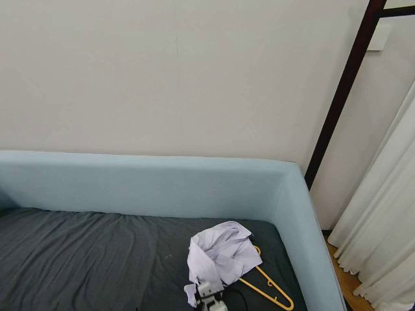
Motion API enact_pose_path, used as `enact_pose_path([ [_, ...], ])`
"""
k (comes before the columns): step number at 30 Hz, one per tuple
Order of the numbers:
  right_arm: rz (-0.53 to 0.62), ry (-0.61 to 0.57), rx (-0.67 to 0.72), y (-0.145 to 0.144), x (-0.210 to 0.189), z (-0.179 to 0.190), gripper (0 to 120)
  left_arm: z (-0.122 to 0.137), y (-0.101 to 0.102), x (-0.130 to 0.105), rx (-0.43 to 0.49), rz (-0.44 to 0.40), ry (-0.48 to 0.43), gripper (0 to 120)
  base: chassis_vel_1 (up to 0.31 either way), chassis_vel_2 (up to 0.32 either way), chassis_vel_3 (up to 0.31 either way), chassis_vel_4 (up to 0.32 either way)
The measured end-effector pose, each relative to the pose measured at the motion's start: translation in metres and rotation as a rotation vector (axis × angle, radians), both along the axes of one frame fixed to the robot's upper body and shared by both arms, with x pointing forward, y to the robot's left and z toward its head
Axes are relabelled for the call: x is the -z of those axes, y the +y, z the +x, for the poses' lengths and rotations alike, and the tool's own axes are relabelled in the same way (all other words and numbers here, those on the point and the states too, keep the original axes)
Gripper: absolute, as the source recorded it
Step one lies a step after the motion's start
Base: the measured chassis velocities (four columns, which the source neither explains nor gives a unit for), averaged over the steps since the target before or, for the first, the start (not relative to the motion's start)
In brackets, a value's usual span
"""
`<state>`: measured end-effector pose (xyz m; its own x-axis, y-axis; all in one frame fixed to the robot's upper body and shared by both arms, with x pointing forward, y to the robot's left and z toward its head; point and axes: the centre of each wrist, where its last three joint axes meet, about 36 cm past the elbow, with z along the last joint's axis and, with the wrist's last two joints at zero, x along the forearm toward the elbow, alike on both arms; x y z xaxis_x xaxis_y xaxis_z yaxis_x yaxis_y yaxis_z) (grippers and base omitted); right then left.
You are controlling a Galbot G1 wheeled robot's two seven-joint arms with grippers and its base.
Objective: Pick up the clothes from the sofa and hang them on the clothes hanger.
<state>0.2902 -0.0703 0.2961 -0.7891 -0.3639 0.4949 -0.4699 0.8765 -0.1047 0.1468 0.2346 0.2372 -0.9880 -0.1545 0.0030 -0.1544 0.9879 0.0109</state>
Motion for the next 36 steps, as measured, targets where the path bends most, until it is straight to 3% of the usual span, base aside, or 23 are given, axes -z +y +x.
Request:
enact_pose_path([
  [4, -0.065, -0.002, 0.0, -0.015, 0.007, 0.002, 0, 0.0, -0.002, -0.001, 0.003, 0.0, 0.0, 96, 0.0, 0.0, 0.0, 0.0],
  [10, -0.056, 0.016, 0.011, -0.036, -0.009, -0.012, 25, -0.001, 0.001, -0.002, 0.003, 0.006, 0.001, 96, 0.0, 0.0, 0.0, 0.0],
  [12, -0.053, 0.019, 0.012, -0.037, -0.01, -0.013, 25, -0.001, 0.001, -0.001, 0.003, 0.006, 0.001, 96, 0.0, 0.0, 0.0, 0.0],
  [16, -0.05, 0.039, 0.021, -0.065, -0.018, -0.054, 46, 0.0, 0.001, 0.002, 0.003, 0.013, 0.013, 97, 0.0, 0.0, 0.0, 0.0],
  [22, -0.002, 0.041, 0.112, -0.087, -0.034, -0.044, 65, 0.002, 0.002, 0.002, 0.007, 0.017, 0.017, 98, 0.0, 0.0, 0.0, 0.0],
  [24, 0.092, 0.048, 0.217, -0.105, -0.058, -0.011, 73, 0.003, 0.003, 0.001, 0.009, 0.018, 0.013, 98, 0.0, 0.0, 0.0, 0.0],
  [25, 0.092, 0.048, 0.217, -0.105, -0.058, -0.011, 73, 0.003, 0.003, 0.001, 0.009, 0.018, 0.013, 98, 0.0, 0.0, 0.0, 0.0],
  [29, 0.263, 0.128, 0.297, -0.137, -0.104, 0.053, 94, 0.007, 0.003, -0.001, 0.004, 0.002, 0.013, 98, 0.0, 0.0, 0.0, 0.0],
  [30, 0.263, 0.128, 0.297, -0.137, -0.104, 0.053, 94, 0.007, 0.003, -0.001, 0.004, 0.002, 0.013, 98, 0.0, 0.0, 0.0, 0.0],
  [34, 0.353, 0.202, 0.312, -0.167, -0.111, 0.12, 100, 0.012, 0.003, -0.005, -0.006, -0.026, 0.027, 98, 0.0, 0.0, 0.0, 0.0],
  [36, 0.361, 0.217, 0.281, -0.177, -0.105, 0.131, 100, 0.013, 0.004, -0.006, -0.007, -0.03, 0.031, 98, 0.0, 0.0, 0.0, 0.0],
])
